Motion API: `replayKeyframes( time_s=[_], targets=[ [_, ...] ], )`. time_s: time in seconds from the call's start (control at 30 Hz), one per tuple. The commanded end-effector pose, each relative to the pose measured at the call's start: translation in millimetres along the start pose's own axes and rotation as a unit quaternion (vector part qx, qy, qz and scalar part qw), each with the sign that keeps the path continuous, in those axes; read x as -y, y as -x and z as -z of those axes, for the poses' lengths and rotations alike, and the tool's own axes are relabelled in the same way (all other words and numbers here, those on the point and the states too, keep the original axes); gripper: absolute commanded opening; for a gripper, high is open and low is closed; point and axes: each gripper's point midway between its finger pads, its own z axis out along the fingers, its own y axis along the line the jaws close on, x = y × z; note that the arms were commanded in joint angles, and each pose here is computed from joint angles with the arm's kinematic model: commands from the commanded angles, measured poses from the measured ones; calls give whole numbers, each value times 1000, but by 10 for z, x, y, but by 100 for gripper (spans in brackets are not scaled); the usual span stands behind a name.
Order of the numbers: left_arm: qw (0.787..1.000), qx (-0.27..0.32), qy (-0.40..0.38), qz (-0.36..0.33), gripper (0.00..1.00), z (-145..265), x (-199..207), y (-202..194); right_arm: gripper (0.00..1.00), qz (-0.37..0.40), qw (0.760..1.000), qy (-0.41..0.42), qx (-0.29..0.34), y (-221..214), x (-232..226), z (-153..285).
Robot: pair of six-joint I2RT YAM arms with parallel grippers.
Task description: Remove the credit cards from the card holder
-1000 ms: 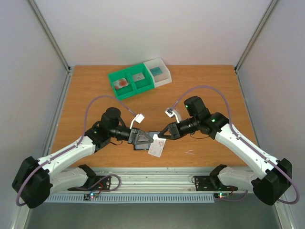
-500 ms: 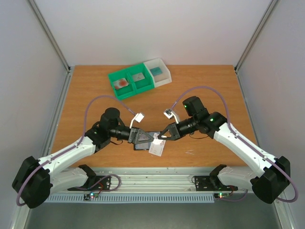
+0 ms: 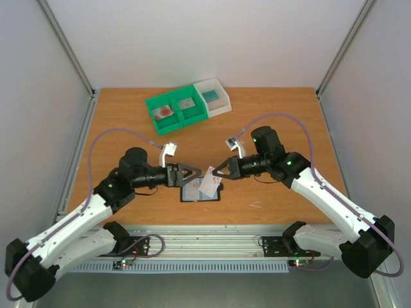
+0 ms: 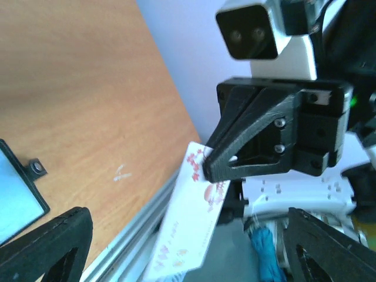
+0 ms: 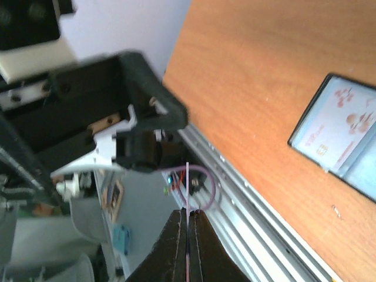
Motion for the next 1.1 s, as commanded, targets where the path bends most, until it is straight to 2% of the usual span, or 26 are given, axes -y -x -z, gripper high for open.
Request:
replayKeyframes(
  time_s=[0.0,0.27,0.43,0.57,0.63,0.83,1.07],
  targets=[
    [992,110,63,26,90,251,-30,328,1,-35,995,-8,98,449,-51,99],
    [982,164,56,76,88,367,-2,457,1,-80,975,42,202,918,-155,147],
    [982,167,5,90,82,252,78,518,1,-101,963,51,244,1081,-71,144],
    [978,171,-28,116,70,162,77,560,1,-122,953,74,266,1138,-59,159],
    [975,175,-48,130,60,133,106,598,1,-126,951,76,271,1137,-38,160],
    [976,159,-64,132,47,53,164,629,1,-135,949,75,274,1125,-11,162],
    [975,161,-67,140,15,55,154,622,1,-138,950,73,271,1096,1,161]
  ],
)
